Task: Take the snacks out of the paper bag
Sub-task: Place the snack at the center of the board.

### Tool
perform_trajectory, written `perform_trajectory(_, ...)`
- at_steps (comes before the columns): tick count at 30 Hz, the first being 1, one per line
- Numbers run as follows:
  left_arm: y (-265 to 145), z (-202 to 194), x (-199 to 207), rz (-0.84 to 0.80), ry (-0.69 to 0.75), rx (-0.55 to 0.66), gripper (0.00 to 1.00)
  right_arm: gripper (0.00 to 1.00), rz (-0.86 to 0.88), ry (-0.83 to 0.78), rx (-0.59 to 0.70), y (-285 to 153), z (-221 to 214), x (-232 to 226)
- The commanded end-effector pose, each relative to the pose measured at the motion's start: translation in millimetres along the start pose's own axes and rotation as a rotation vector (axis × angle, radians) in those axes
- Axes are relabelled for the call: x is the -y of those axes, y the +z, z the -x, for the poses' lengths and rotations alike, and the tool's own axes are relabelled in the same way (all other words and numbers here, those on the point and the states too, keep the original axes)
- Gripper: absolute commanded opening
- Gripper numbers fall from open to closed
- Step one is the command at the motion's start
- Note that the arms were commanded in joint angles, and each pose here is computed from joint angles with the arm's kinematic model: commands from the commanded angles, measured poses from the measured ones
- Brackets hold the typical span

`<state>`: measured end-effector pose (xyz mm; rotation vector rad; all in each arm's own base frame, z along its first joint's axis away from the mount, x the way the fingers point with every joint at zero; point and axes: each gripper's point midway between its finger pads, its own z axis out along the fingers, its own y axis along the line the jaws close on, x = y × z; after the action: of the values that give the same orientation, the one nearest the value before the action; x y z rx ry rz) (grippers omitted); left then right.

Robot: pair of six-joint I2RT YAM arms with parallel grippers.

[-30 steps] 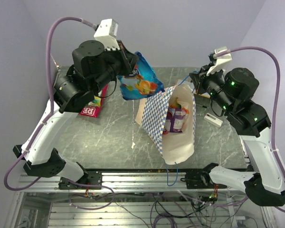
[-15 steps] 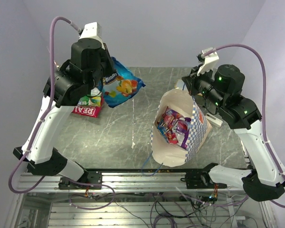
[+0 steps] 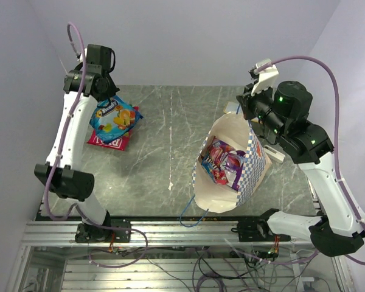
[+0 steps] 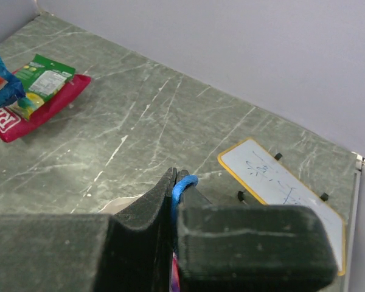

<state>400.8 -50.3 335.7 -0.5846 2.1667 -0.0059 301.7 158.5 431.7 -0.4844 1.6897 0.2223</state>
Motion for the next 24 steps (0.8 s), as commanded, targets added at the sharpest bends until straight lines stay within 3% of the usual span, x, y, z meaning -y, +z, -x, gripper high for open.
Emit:
perform_trajectory(1,25.9,18.2,3.7,-0.032,-0.13,0.02,0.07,0.0,-0.05,-0.039,0.135,-6.5,41.3,13.0)
perform_trajectory(10,108.5,6.7,-18.0,0.054,-0.178,-0.076,0.07,0.0,-0.063,-0.045,0.123,-4.8,41.0,15.4)
perform_trajectory(24,192.9,19.1,-36.2,0.181,-0.127,0.006,0.07,0.0,-0.066,-0.05,0.103,9.3,36.2,14.4)
